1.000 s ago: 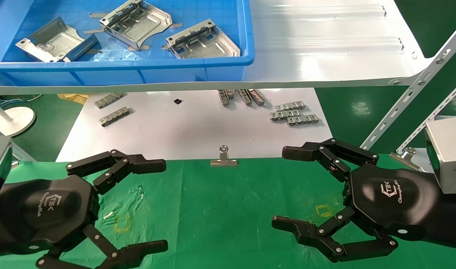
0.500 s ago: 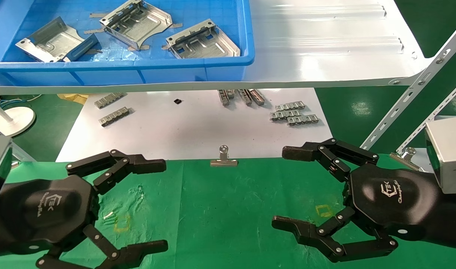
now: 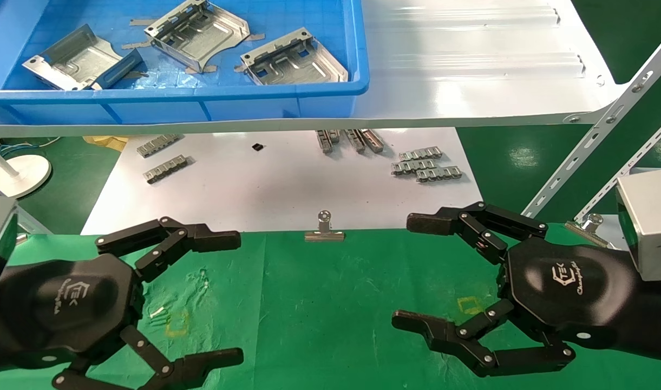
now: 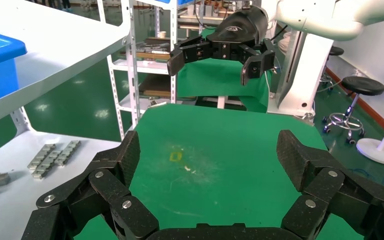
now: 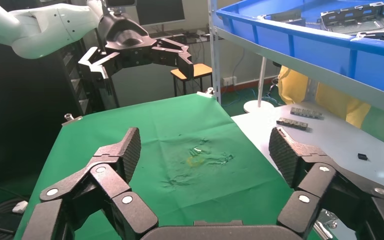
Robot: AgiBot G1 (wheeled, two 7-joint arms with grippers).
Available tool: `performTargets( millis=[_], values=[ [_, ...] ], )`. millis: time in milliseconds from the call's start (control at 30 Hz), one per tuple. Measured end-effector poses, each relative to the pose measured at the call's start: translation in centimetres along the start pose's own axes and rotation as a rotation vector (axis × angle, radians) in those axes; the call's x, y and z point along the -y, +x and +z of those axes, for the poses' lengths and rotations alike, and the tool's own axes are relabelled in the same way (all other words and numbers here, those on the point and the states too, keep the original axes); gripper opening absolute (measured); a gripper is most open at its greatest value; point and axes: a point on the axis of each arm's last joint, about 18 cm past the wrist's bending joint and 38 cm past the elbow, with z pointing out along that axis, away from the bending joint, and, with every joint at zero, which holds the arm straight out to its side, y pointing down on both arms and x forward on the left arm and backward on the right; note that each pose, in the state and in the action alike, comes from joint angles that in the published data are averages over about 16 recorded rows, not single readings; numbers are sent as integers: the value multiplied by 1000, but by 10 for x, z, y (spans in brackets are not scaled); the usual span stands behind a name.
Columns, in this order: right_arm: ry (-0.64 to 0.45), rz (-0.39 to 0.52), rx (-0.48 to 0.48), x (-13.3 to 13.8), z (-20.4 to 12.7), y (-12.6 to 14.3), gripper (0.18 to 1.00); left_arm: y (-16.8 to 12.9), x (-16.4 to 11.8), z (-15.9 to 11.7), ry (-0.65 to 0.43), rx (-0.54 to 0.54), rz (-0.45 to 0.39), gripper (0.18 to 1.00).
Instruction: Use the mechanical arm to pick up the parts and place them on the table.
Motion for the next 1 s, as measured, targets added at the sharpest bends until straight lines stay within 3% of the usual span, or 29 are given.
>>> performTargets(
  millis=[433, 1000],
  values=[
    [0, 0, 0, 0, 0, 0, 810, 0, 0, 0, 0, 0, 0, 1001],
    [0, 0, 0, 0, 0, 0, 411, 0, 0, 0, 0, 0, 0, 1001]
  ],
)
